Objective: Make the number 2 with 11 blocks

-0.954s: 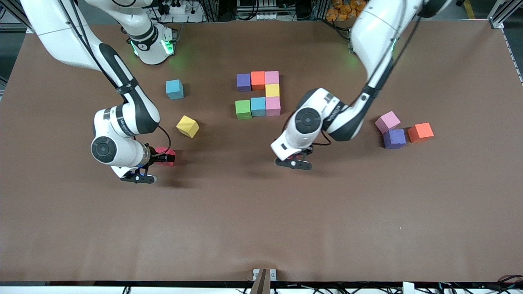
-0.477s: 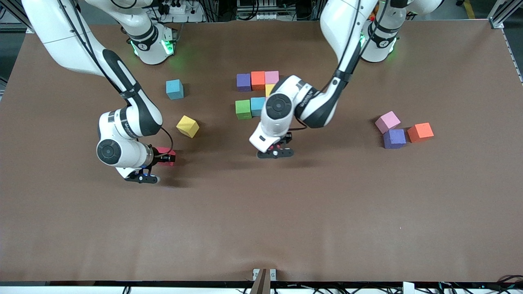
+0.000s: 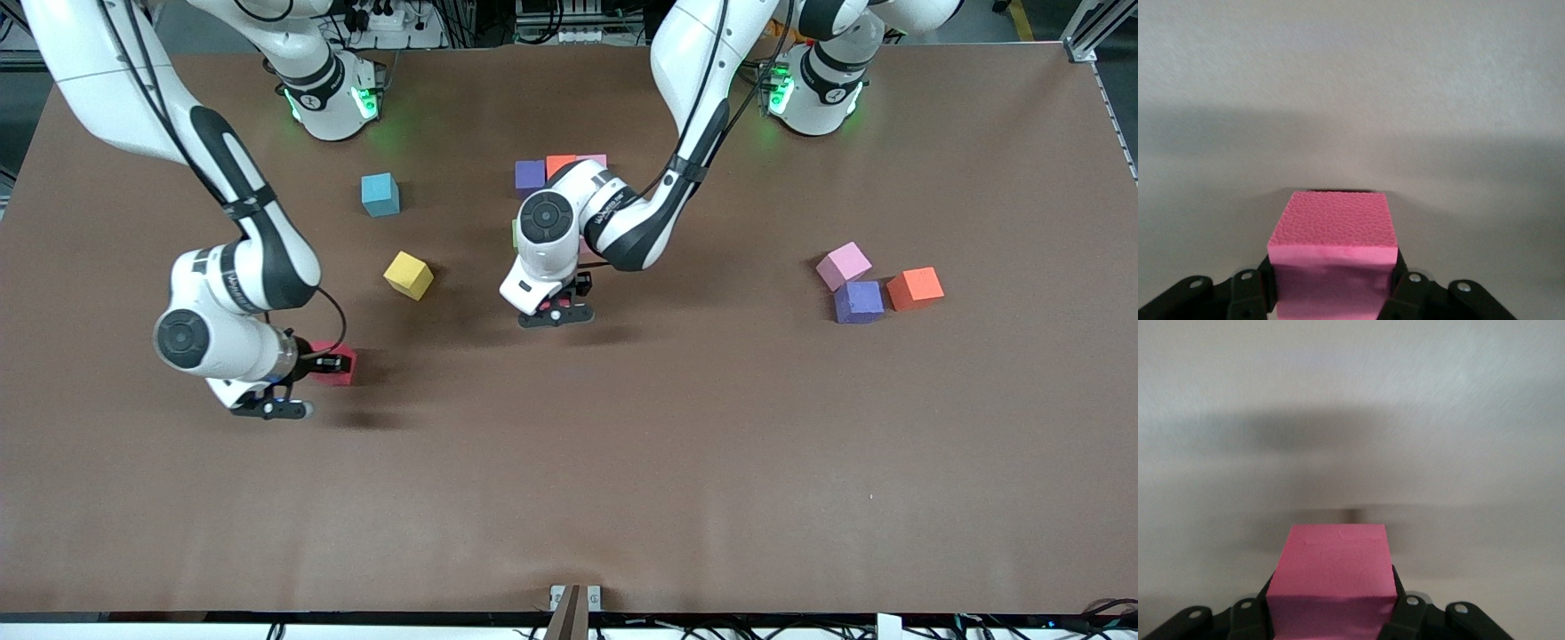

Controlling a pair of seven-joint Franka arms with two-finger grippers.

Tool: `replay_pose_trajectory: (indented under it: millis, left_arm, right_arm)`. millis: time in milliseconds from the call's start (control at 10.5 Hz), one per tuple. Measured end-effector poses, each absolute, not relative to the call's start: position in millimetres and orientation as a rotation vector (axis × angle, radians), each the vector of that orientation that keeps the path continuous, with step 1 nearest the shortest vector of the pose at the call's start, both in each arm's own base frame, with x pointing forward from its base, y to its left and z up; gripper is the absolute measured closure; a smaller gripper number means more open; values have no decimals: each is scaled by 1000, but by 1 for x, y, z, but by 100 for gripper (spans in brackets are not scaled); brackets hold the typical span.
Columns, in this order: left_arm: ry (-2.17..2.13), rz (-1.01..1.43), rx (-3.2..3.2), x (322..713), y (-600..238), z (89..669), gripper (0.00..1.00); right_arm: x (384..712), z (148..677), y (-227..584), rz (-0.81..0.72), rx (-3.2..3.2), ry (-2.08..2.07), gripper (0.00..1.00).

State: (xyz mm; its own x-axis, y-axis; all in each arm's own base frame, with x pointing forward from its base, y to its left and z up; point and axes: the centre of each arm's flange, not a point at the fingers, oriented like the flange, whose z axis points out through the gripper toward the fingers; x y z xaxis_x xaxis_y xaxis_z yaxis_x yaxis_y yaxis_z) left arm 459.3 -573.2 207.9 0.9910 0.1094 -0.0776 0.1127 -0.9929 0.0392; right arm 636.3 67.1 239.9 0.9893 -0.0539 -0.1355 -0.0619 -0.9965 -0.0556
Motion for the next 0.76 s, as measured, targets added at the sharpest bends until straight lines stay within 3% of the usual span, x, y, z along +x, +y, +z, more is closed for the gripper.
replay_pose_trajectory:
  millis: [763]
  left_arm:
    - [186, -191, 3069, 421, -602, 206, 38]
  right_arm:
    - [643, 260, 120, 159, -3072, -39, 40]
